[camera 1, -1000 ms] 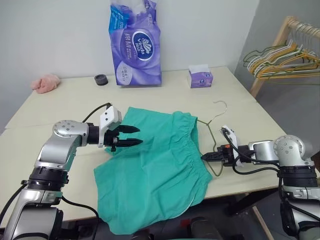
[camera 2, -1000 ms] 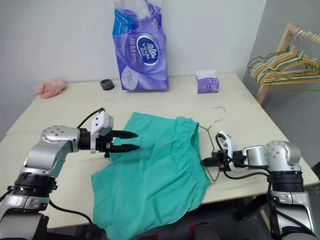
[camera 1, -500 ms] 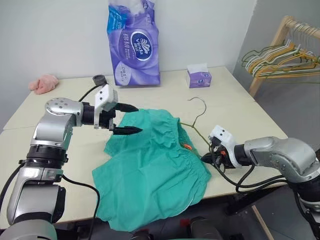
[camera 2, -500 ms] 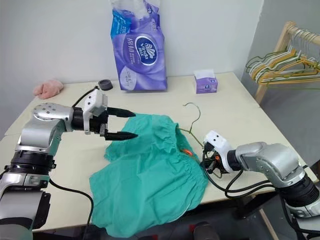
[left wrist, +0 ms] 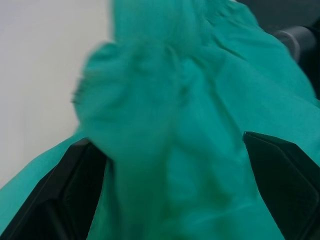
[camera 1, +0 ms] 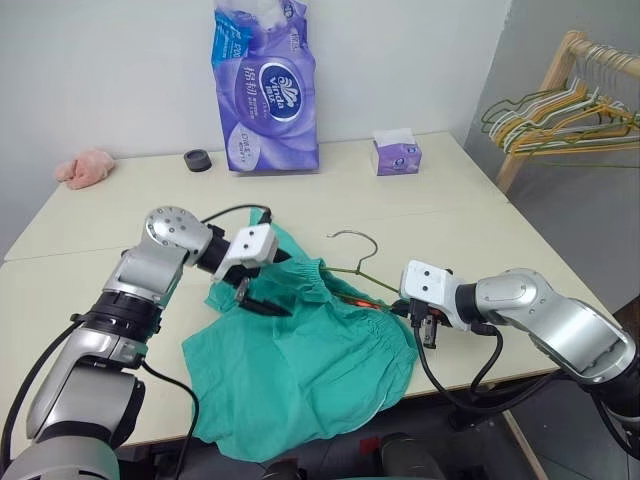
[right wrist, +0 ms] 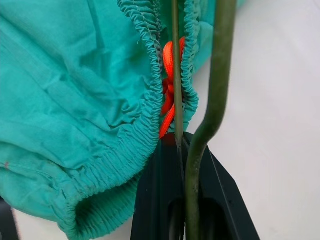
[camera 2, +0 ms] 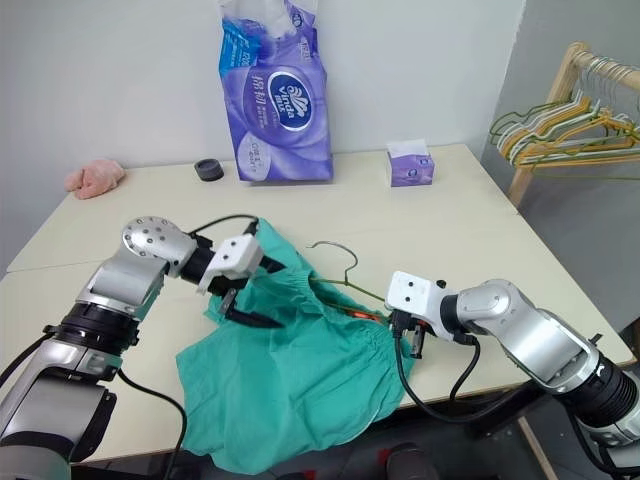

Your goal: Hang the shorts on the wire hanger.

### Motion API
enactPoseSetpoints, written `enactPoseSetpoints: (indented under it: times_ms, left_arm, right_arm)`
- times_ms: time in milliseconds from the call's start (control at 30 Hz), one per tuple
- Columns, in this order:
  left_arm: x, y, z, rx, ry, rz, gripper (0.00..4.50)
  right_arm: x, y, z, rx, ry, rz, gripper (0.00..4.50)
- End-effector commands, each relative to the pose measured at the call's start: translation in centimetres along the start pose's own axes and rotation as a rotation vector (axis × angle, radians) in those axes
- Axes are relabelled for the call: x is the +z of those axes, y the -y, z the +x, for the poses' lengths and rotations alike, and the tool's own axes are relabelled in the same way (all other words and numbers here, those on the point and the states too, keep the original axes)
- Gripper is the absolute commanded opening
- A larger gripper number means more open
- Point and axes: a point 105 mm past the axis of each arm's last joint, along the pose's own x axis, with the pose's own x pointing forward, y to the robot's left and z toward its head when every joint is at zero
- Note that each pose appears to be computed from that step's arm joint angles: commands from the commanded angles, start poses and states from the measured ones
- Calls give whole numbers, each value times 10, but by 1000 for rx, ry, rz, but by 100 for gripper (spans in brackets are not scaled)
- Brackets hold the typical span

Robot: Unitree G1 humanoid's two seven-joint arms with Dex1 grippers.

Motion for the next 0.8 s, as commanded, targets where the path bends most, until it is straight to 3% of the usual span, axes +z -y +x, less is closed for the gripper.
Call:
enactPoseSetpoints:
  times_ms: [33, 500, 800]
  left_arm:
    - [6, -5, -5, 14, -5, 26, 411]
    - [-12, -3, -4, 50, -46, 6, 12]
    - [-15, -4, -1, 69, -35, -13, 2]
  right_arm:
    - [18, 4, -7, -38, 51, -104, 0]
    - [34, 5, -9, -65, 87, -260, 0]
    - [30, 4, -13, -52, 70, -275, 0]
